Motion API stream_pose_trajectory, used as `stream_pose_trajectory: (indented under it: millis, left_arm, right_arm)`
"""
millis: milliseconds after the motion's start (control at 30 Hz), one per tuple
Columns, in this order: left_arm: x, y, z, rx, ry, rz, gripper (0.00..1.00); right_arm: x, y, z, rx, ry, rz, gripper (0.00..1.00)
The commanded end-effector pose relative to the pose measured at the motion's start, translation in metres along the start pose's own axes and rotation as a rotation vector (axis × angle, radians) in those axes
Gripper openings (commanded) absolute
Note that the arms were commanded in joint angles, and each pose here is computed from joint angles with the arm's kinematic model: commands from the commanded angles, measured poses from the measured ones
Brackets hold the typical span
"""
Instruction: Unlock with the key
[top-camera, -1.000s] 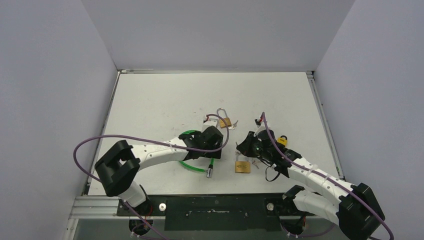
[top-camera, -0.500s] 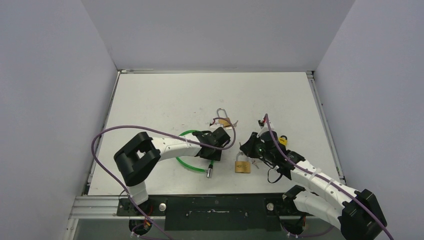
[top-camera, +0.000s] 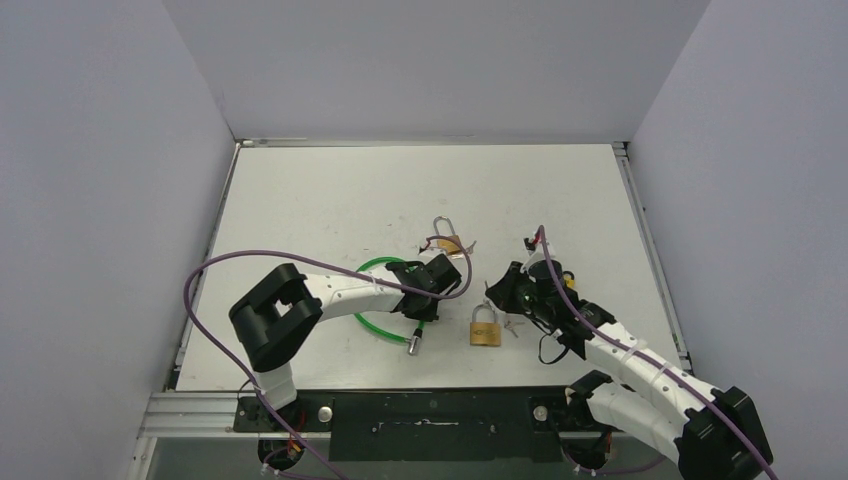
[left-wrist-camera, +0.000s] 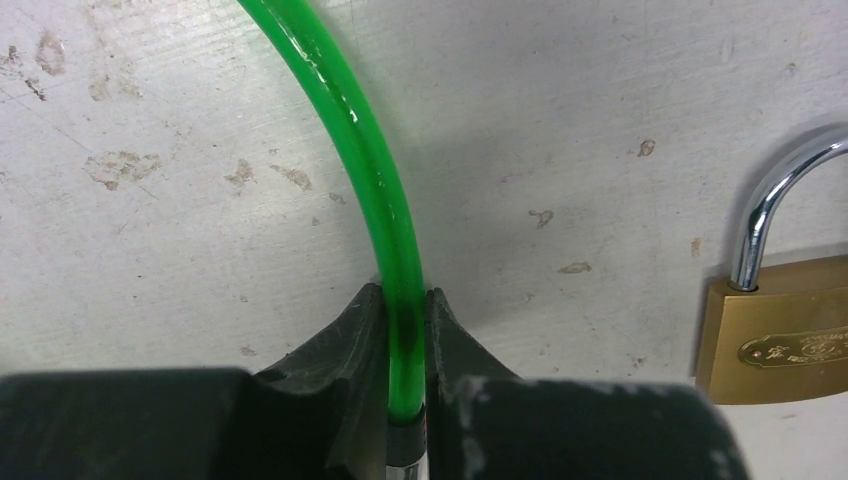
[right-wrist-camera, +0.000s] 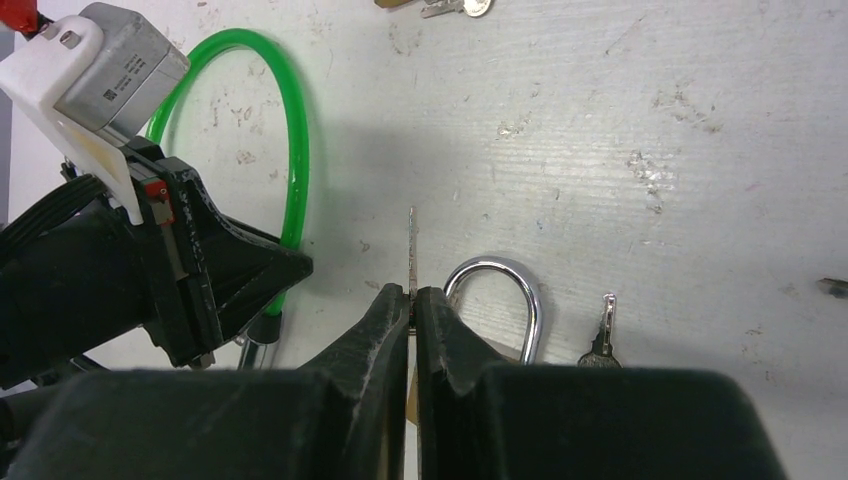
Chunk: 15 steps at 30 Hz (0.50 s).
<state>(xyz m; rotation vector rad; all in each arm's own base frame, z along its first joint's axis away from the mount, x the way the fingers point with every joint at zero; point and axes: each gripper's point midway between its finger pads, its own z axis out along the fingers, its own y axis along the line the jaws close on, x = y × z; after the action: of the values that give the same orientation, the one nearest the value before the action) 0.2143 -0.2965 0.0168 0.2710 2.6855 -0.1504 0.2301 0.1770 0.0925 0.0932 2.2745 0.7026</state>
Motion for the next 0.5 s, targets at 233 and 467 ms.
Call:
stream_pose_trajectory:
  millis: [233,467]
  left_arm:
    - [-0.093,-0.014,-0.062,0.216,-0.312,-0.226,0.0]
    - [-0.154,0.015,-0.129,0.457,-0.5,-0.535,0.0]
  right_arm:
    - [-0.021,0.081,-0.038,-0.48,-0.121,-0.2,0.0]
    - [-0.019,0.117,-0.063,-0.714,-0.15,-0.259,0.0]
